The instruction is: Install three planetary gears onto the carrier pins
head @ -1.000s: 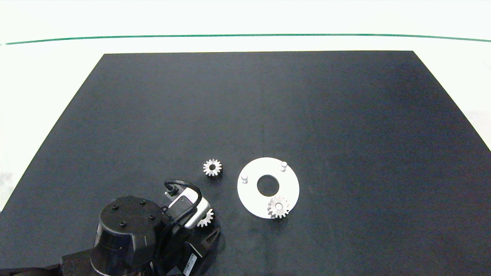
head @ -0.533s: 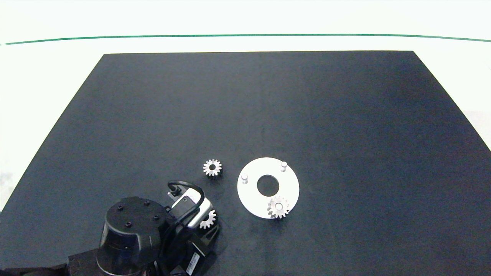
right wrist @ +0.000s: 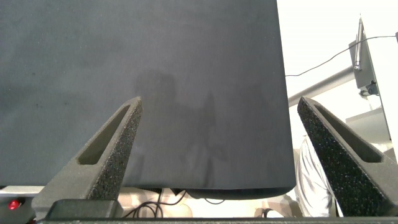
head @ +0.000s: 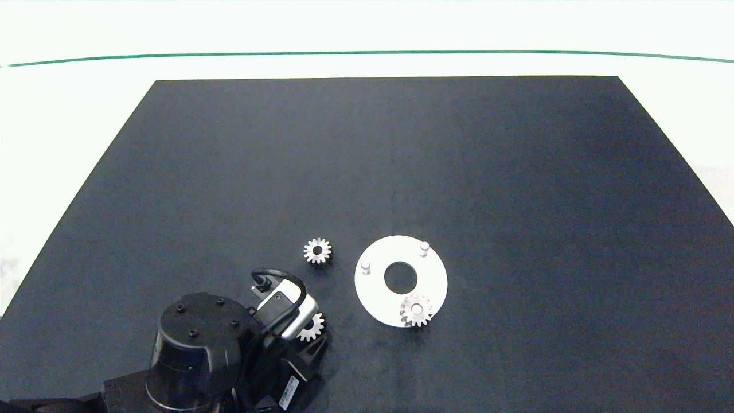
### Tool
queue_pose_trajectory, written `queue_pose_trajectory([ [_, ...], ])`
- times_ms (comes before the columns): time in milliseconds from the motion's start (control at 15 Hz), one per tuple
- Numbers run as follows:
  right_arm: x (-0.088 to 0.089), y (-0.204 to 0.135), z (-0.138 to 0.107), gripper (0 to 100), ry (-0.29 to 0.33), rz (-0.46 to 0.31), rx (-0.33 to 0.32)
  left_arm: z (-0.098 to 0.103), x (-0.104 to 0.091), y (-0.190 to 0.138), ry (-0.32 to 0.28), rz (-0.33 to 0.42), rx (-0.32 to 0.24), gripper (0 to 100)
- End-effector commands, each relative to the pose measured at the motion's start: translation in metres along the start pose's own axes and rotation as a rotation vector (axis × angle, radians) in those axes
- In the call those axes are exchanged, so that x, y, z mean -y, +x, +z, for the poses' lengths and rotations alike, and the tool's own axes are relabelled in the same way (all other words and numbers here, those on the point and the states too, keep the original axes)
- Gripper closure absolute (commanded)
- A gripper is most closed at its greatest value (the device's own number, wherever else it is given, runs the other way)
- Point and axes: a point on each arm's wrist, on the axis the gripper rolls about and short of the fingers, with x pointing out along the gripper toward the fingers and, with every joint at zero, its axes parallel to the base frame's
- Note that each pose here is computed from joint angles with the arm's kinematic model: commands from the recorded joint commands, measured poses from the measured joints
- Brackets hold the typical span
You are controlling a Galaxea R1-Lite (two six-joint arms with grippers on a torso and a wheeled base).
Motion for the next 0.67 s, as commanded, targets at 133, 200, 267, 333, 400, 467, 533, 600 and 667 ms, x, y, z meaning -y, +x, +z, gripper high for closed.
queue_pose_trajectory([
  [133, 0.0007, -0.0008, 0.0004, 0, -0.001, -0.002, 0.002, 0.0014, -0.001, -0.001, 0.002, 0.006, 0.01, 77],
  [200, 0.0007, -0.0008, 0.0004, 0, -0.001, -0.002, 0.002, 0.0017, -0.0009, -0.0006, 0.0, 0.006, 0.01, 79],
  [267, 0.0007, -0.0008, 0.0004, 0, -0.001, -0.002, 0.002, 0.0022, -0.0005, -0.0013, 0.001, 0.004, 0.014, 80],
  [333, 0.0007, -0.0008, 0.0004, 0, -0.001, -0.002, 0.002, 0.003, -0.0004, -0.0016, 0.0, 0.003, 0.017, 83],
  [400, 0.0007, -0.0008, 0.0004, 0, -0.001, -0.002, 0.002, 0.0034, -0.0005, -0.0015, 0.0, 0.003, 0.019, 85],
  [467, 0.0009, -0.001, 0.0007, 0, 0.0, -0.002, 0.003, 0.0033, -0.0008, -0.0014, -0.001, 0.005, 0.018, 86],
  [533, 0.0009, -0.001, 0.0007, 0, 0.0, -0.002, 0.003, 0.0032, -0.0006, -0.0019, 0.0, 0.003, 0.019, 89],
  [600, 0.001, -0.0012, 0.0006, 0, 0.001, -0.003, 0.005, 0.0037, -0.0001, -0.0012, -0.001, 0.002, 0.019, 91],
  [667, 0.001, -0.0012, 0.0006, 0, 0.001, -0.003, 0.005, 0.0039, -0.0002, -0.0015, -0.001, 0.002, 0.021, 92],
])
